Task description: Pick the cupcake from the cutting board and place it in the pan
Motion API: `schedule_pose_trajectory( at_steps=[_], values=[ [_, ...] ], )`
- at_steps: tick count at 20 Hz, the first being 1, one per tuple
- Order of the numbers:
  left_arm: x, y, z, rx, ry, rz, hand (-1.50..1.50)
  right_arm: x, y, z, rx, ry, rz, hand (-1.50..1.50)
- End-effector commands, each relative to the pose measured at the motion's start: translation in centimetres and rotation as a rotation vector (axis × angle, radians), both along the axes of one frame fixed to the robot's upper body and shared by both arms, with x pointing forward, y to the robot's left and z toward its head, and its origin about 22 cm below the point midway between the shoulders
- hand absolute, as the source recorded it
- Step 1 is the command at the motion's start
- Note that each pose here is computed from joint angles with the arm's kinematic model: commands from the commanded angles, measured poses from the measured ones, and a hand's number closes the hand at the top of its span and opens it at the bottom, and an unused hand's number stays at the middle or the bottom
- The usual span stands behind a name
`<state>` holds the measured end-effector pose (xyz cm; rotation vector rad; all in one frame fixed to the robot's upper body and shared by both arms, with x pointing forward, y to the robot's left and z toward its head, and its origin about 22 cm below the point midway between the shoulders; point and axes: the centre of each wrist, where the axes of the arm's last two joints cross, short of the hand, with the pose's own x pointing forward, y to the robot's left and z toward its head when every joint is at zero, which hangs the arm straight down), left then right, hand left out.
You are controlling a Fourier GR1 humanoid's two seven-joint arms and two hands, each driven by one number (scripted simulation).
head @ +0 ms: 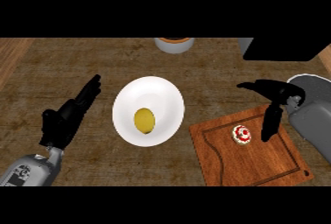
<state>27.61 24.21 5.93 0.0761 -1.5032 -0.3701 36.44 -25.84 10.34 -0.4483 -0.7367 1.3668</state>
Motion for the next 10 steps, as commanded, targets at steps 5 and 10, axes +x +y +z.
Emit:
schedule_pose_trajectory(
  at_steps=[5,10],
  values=[
    [0.1,2.2,-1.1,-0.006,0.019,0.017,0.0,1.2,5.9,0.6,-0.128,0.217,0.076,-1.5],
    [1.1,1.4,-1.1,-0.014,0.008,0.047,0.0,0.5,9.6,2.2,-0.207,0.18,0.078,-1.5]
  ],
)
